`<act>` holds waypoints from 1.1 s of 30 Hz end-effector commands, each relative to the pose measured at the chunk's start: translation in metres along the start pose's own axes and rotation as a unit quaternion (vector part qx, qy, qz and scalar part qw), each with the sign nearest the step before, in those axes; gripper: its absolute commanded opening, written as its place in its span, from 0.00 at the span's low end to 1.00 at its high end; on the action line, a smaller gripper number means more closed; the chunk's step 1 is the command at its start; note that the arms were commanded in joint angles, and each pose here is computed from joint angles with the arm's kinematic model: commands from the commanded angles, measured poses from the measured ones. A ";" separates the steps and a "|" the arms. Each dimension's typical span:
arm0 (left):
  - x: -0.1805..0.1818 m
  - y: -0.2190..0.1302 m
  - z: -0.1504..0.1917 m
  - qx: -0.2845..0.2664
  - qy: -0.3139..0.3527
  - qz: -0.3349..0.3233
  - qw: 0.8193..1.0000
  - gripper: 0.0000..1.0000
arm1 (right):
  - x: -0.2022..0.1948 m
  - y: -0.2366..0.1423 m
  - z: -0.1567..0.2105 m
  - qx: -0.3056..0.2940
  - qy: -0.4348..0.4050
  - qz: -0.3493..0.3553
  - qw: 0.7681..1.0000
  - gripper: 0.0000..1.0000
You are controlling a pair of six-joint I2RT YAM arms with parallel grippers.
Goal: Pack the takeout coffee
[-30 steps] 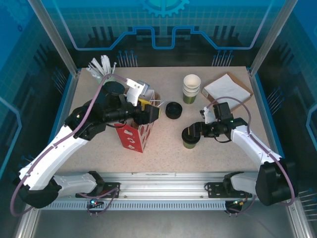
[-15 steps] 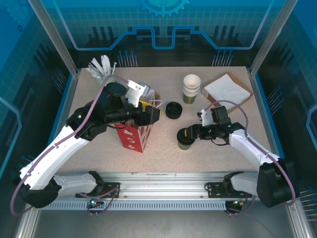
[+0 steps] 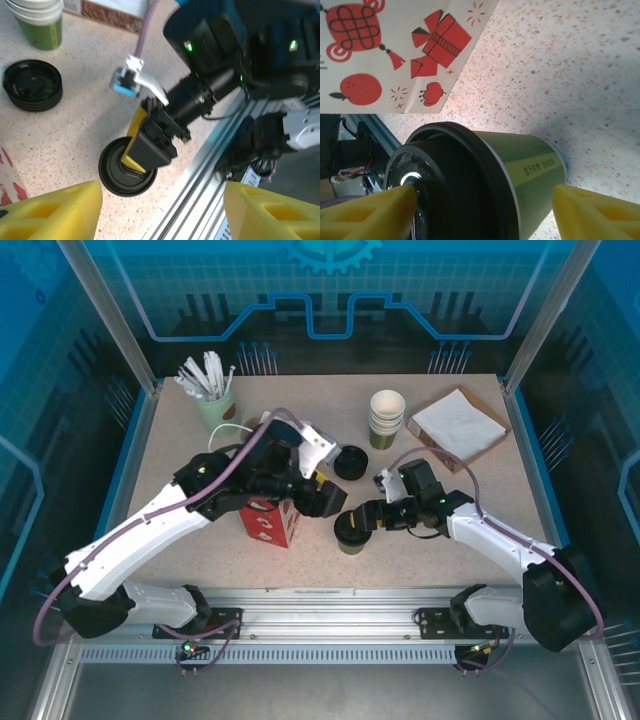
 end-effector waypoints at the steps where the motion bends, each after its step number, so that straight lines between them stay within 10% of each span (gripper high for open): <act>1: -0.011 0.006 0.008 0.055 0.060 -0.022 0.996 0.68 | 0.001 -0.030 -0.019 -0.037 -0.009 0.014 0.999 0.81; 16: 0.003 0.120 0.030 0.284 0.130 -0.084 0.946 0.90 | -0.042 -0.120 -0.042 -0.186 0.027 0.186 0.964 0.89; 33: 0.032 0.181 0.045 0.357 0.104 -0.087 0.924 0.99 | -0.049 -0.123 -0.031 -0.192 0.033 0.212 0.958 0.90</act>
Point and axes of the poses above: each hand's point on the last joint's axis, 136 mm out from that joint toward the fingers, its own y axis out along the fingers, its own x axis along the line the jaws close on, z = x × y, the point moved 9 cm from there along -y, back along the fingers, and after that the axes turned 3 degrees about -y, right-handed, at the moved point
